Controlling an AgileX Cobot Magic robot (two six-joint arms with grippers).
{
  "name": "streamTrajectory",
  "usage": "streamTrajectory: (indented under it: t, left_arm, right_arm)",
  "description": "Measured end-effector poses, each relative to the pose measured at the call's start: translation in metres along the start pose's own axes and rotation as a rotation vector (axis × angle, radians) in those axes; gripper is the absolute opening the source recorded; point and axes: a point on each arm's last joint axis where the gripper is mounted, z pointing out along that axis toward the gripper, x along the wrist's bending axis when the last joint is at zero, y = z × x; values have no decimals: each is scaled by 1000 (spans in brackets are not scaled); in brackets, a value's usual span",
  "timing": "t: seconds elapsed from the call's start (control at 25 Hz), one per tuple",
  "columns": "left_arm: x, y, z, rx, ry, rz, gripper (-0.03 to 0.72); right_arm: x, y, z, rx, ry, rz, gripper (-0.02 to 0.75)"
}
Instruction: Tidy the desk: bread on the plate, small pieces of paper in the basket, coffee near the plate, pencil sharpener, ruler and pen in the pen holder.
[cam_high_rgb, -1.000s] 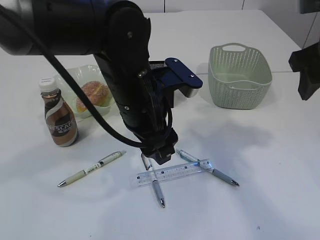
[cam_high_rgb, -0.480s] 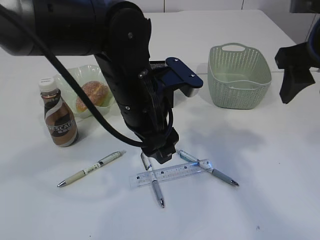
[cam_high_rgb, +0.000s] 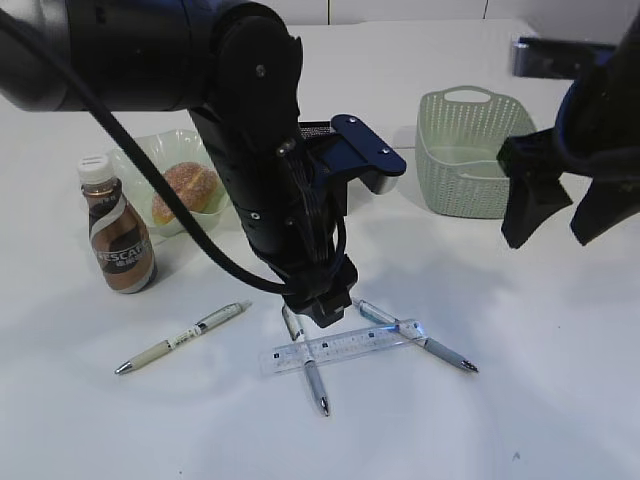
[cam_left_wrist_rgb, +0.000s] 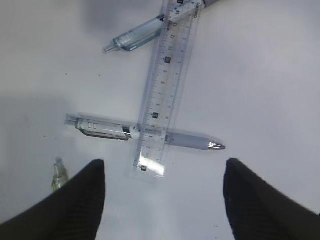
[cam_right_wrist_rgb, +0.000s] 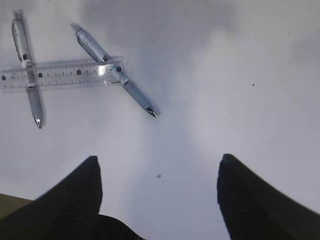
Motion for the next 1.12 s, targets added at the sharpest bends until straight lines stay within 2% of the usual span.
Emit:
streamTrajectory:
  t: [0.12, 0.32, 0.36, 0.52, 0.64, 0.72, 0.76, 0.88, 1.12]
  left_arm:
    - [0, 0, 0, 0, 0, 0, 525]
    - [0, 0, 0, 0, 0, 0, 525]
    - [0, 0, 0, 0, 0, 0, 525]
    - [0, 0, 3, 8, -1, 1, 525]
    - [0, -1, 14, 34, -7, 0, 525]
    - [0, -1, 22, 46, -10, 0, 526]
    - [0, -1, 25, 44, -10, 0, 527]
    - [1, 0, 36, 46, -10, 0, 540]
    - [1, 2, 60, 42, -11, 10, 561]
  right_arm:
    - [-4, 8, 18, 48, -26, -12, 566]
    - [-19, 19, 22, 41, -41, 27, 566]
    - [-35, 23, 18, 20, -40, 77, 566]
    - [-71, 22, 14, 10, -47, 185, 566]
    - [-88, 20, 12, 5, -55, 234, 566]
    - [-88, 20, 12, 5, -55, 234, 566]
    - [-106, 17, 10, 1, -78, 277, 566]
    - [-115, 18, 8, -5, -87, 296, 566]
    - [-116, 18, 7, -10, -87, 300, 566]
